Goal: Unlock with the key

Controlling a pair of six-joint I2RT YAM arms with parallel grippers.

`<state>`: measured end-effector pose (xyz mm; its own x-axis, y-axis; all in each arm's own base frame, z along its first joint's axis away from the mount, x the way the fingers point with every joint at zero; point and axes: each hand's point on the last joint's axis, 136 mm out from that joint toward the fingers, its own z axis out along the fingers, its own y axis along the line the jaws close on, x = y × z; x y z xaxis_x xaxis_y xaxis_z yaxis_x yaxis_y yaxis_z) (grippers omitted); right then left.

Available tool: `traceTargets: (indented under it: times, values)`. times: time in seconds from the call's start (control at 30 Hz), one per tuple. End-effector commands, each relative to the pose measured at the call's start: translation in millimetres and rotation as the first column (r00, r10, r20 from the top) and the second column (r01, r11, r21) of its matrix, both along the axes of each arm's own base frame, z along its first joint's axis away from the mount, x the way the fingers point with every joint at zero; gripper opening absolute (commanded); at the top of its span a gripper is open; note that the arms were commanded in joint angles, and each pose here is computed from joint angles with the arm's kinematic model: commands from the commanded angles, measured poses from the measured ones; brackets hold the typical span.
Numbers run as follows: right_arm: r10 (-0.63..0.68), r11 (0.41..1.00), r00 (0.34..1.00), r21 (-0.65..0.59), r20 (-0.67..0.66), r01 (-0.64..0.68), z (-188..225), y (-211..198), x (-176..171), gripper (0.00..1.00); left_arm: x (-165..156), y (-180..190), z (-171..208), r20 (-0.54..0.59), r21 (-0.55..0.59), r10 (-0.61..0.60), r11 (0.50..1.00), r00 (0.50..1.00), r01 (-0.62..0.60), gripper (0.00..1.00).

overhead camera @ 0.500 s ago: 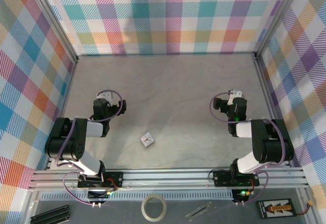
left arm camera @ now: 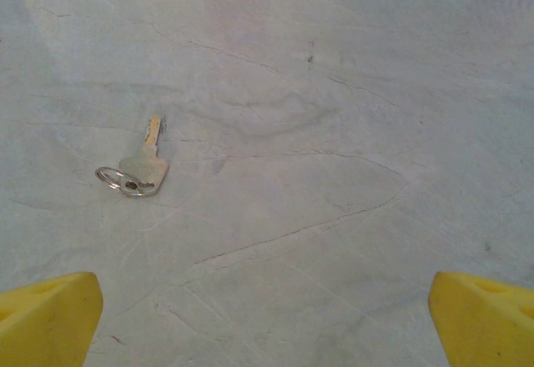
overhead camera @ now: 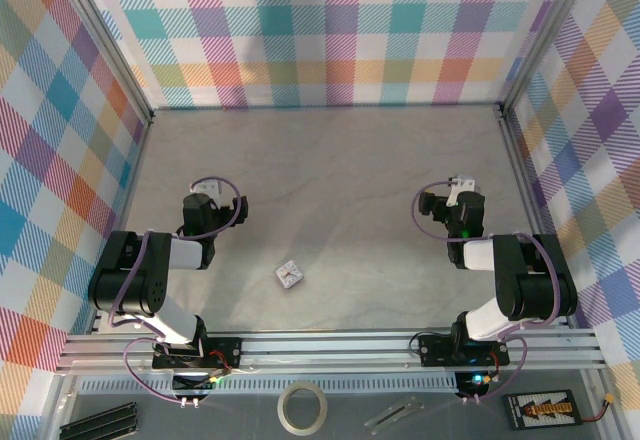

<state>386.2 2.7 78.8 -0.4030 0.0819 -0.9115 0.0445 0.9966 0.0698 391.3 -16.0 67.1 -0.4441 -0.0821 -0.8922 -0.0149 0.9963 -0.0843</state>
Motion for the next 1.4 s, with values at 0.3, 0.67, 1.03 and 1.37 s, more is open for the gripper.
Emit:
traceTargets:
  times: [0.3,0.67,1.03,1.37]
  values:
    - [0.014,0.999,0.999,-0.032,0.05,-0.012,20.2,4.3,10.2,0.99,10.3,-3.5,22.7,0.063,0.02,-0.026,1.0,0.998,0.024,1.0]
    - [0.081,0.948,0.977,0.318,-0.199,-0.014,196.1,49.3,-60.3,0.99,-29.7,-69.9,206.8,0.071,-0.305,-0.061,0.949,0.996,0.08,1.0]
    - [0.177,0.903,0.909,0.429,-0.378,0.003,167.7,66.8,-116.6,0.99,-99.6,-44.0,191.8,-0.177,-0.29,0.045,0.952,0.983,-0.096,1.0]
    - [0.333,0.87,0.848,0.48,-0.412,-0.109,146.7,101.7,-128.0,0.99,-42.4,21.0,80.7,-0.493,-0.224,0.281,0.874,0.823,-0.432,0.94]
